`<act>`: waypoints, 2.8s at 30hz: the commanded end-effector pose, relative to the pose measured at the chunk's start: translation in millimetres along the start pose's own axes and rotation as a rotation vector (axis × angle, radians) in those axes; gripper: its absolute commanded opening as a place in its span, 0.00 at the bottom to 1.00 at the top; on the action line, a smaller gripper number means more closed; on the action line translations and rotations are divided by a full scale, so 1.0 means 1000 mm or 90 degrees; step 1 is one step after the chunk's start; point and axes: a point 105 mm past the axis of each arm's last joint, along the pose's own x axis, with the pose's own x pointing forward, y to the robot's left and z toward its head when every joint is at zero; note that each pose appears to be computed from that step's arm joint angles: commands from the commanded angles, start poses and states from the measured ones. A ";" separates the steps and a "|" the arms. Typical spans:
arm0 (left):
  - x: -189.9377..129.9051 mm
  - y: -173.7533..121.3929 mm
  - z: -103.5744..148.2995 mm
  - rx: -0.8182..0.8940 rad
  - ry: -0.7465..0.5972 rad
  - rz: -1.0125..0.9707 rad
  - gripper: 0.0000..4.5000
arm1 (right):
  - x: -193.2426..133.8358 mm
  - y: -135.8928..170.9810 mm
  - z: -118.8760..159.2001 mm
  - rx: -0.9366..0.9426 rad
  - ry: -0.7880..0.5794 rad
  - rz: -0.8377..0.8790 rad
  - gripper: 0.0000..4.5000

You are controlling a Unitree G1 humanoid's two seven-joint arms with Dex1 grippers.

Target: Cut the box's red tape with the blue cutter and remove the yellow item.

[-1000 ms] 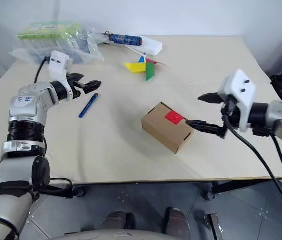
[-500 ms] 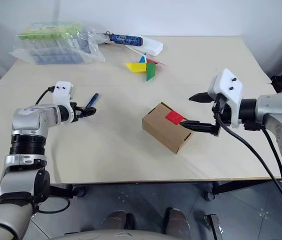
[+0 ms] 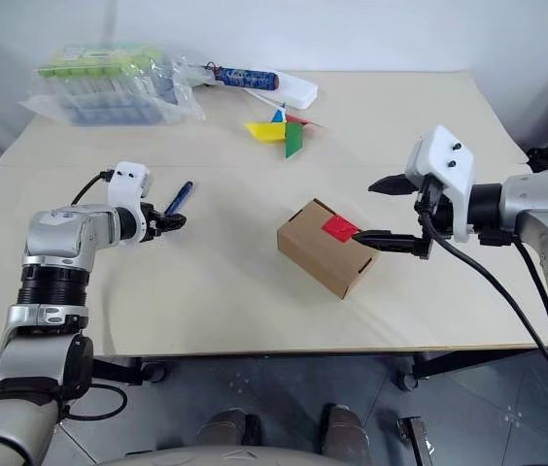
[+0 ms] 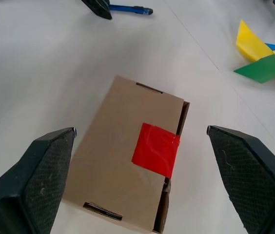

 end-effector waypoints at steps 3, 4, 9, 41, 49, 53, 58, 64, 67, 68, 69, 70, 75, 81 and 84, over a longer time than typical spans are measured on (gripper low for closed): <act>0.004 -0.002 -0.014 -0.002 0.035 -0.010 0.68 | -0.005 -0.002 0.007 -0.028 0.001 -0.011 1.00; 0.004 -0.001 -0.016 -0.001 0.039 -0.007 0.68 | -0.005 -0.002 0.007 -0.028 0.001 -0.012 1.00; 0.004 0.007 -0.025 0.037 0.076 0.017 0.49 | -0.005 -0.002 0.006 -0.027 0.002 -0.015 1.00; -0.086 -0.051 -0.054 0.629 0.045 -0.497 0.09 | 0.011 0.050 0.014 -0.033 -0.009 0.027 1.00; -0.079 -0.071 -0.072 0.780 0.047 -0.525 0.09 | 0.042 0.106 0.018 -0.057 0.008 0.131 0.80; -0.080 -0.085 -0.081 0.788 0.039 -0.534 0.09 | 0.066 0.117 0.022 -0.064 0.006 0.147 0.50; -0.084 -0.099 -0.082 0.781 0.022 -0.549 0.09 | 0.091 0.127 0.005 -0.124 0.063 0.167 0.09; -0.091 -0.103 -0.095 0.760 0.063 -0.564 0.09 | 0.119 0.145 -0.002 -0.181 0.059 0.199 0.01; -0.095 -0.104 -0.101 0.755 0.083 -0.570 0.09 | 0.131 0.148 -0.002 -0.213 0.050 0.209 0.01; -0.095 -0.103 -0.102 0.754 0.089 -0.569 0.09 | 0.134 0.149 -0.002 -0.218 0.046 0.213 0.01; -0.095 -0.102 -0.104 0.753 0.095 -0.566 0.09 | 0.137 0.151 -0.001 -0.222 0.042 0.219 0.01; -0.095 -0.102 -0.105 0.752 0.098 -0.564 0.09 | 0.140 0.153 -0.002 -0.225 0.039 0.222 0.01; -0.096 -0.105 -0.106 0.737 0.099 -0.560 0.09 | 0.149 0.162 -0.007 -0.251 0.040 0.241 0.01; -0.096 -0.104 -0.111 0.737 0.122 -0.556 0.09 | 0.148 0.166 -0.013 -0.271 0.046 0.247 0.01; -0.096 -0.104 -0.112 0.738 0.125 -0.556 0.09 | 0.146 0.166 -0.014 -0.267 0.049 0.241 0.01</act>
